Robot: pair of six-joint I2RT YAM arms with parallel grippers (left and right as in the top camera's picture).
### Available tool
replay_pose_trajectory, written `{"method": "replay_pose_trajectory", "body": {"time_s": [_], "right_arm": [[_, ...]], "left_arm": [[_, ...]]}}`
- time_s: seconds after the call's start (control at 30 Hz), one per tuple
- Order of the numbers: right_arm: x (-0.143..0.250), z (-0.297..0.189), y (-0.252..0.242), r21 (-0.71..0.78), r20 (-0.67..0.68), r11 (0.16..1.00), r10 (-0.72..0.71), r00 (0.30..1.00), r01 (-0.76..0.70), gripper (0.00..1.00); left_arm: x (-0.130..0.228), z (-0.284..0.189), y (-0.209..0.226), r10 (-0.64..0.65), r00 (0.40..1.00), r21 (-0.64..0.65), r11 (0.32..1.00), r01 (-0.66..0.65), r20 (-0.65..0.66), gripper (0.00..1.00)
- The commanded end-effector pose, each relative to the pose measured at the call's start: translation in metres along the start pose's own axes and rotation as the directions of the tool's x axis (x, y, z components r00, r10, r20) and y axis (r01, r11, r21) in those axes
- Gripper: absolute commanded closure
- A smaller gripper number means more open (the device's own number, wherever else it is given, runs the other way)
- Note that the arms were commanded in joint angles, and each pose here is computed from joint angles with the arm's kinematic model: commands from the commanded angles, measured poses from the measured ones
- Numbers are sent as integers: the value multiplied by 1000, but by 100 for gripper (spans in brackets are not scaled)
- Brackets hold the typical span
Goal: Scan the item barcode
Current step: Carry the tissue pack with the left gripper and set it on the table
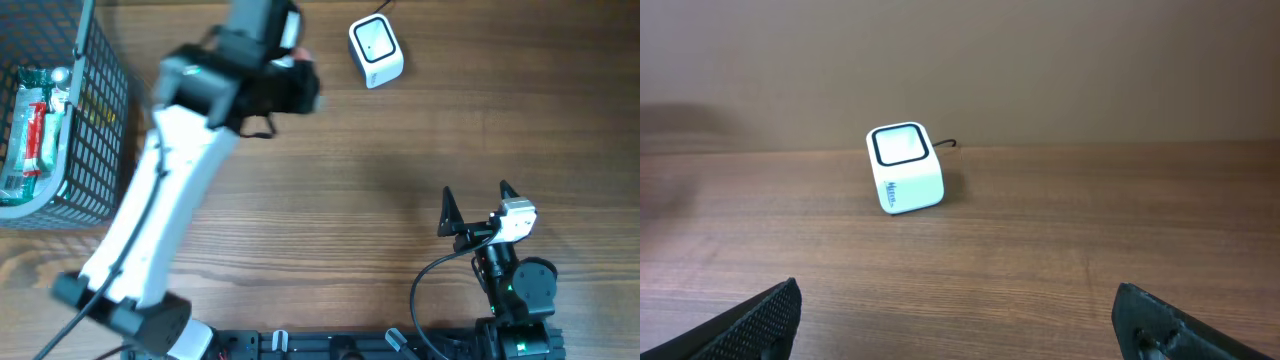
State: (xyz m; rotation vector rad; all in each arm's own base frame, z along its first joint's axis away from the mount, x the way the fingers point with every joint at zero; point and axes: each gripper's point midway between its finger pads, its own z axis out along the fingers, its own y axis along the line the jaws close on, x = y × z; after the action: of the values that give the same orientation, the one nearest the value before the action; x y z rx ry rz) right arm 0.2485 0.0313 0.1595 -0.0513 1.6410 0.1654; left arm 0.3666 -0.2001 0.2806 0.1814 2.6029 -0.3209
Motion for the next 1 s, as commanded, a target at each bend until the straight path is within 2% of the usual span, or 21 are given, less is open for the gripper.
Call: {"method": "replay_pose_trajectory", "body": {"time_s": [0.0,0.07,0.17,0.2,0.33,0.63,0.97], "right_arm": [[-1,0,1,-5,5,1000,7,1000,-7,0],[-1,0,1,-5,5,1000,7,1000,-7,0],[-1,0,1,-5,6,1000,7,1000,-7,0],[-1,0,1,-5,5,1000,7,1000,-7,0],[-1,0,1,-5,5,1000,7,1000,-7,0],[-1,0,1,-5,5,1000,7,1000,-7,0],[-1,0,1,-5,5,1000,7,1000,-7,0]], "left_arm": [[13,28,-35,-11,999,12,1000,11,-49,51],[20,44,-54,-6,997,25,1000,8,-73,54],[30,65,-82,43,996,35,999,-40,-80,53],[34,73,-89,54,996,15,998,-53,-74,53],[44,90,-98,2,999,-106,994,-6,-32,64],[92,137,-141,90,989,-105,989,-102,-117,62],[112,178,-145,54,982,-108,991,-74,-180,59]]}}
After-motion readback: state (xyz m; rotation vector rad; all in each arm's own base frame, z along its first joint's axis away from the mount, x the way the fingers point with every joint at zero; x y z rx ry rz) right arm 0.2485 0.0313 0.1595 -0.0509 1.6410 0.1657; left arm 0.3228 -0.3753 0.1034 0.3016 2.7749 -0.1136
